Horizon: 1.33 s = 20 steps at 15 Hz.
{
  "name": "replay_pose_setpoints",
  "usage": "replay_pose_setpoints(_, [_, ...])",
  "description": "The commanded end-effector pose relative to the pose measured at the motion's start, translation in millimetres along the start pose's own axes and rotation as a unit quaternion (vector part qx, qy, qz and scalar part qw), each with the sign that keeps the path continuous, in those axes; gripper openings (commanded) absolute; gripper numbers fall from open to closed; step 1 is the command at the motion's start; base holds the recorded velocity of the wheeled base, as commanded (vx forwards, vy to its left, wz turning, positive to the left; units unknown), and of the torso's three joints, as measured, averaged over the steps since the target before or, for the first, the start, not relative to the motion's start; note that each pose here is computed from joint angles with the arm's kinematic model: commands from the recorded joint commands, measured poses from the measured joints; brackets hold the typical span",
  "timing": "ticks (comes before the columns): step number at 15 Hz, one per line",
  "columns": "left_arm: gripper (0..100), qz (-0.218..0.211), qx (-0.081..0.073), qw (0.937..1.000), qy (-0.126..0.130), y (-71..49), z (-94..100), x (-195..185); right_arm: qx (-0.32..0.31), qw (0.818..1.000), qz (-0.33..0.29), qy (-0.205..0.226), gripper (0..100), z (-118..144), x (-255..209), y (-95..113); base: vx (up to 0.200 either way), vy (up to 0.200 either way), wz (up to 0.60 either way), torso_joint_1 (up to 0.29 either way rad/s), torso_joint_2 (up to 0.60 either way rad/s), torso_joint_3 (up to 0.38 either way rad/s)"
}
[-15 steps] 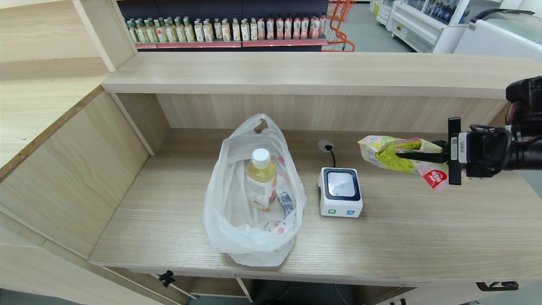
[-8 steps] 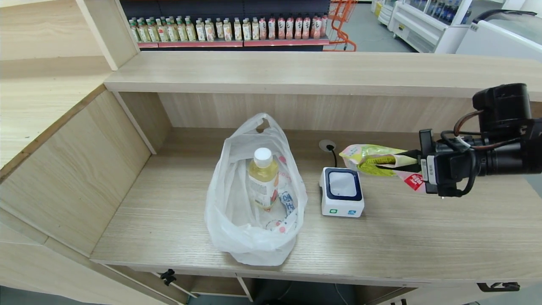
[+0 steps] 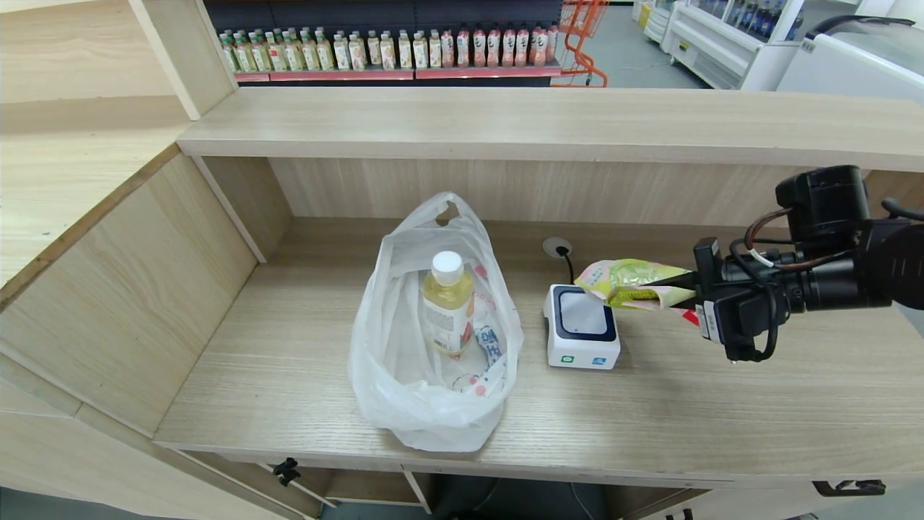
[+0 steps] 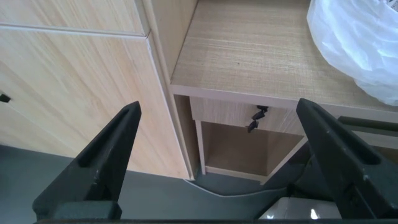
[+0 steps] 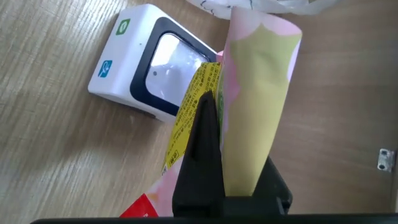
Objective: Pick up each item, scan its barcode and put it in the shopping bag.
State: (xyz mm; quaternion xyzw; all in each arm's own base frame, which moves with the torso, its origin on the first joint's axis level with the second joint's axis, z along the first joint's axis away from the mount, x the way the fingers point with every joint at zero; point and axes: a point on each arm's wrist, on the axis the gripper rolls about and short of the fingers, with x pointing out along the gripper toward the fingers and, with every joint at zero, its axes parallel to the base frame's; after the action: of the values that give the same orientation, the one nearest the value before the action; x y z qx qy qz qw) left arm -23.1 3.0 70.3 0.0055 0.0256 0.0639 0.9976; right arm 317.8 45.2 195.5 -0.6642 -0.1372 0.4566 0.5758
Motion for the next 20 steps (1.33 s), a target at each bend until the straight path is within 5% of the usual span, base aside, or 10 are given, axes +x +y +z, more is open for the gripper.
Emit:
replay_pose_setpoints(1, [100, 0.001, 0.000, 1.0000, 0.000, 0.0, 0.0, 0, 0.001, 1.000, 0.005, -0.003, 0, -2, 4, 3, 0.000, 0.000, 0.00, 0.000, 0.00, 0.000])
replay_pose_setpoints(7, [100, 0.000, 0.000, 1.0000, 0.000, 0.0, 0.0, 0, -0.034, 0.999, 0.013, -0.032, 0, -13, 15, 18, 0.000, 0.000, 0.00, 0.000, 0.00, 0.000])
replay_pose_setpoints(16, [100, 0.000, 0.000, 1.0000, 0.000, 0.0, 0.0, 0, -0.044, 0.998, -0.004, -0.035, 0, -12, 6, 10, 0.000, 0.000, 0.00, 0.000, 0.00, 0.000])
replay_pose_setpoints(20, [100, 0.001, 0.000, 1.0000, 0.000, 0.0, 0.0, 0, 0.053, 0.995, -0.075, -0.042, 0, 19, -48, -52, 0.000, 0.000, 0.00, 0.000, 0.00, 0.000])
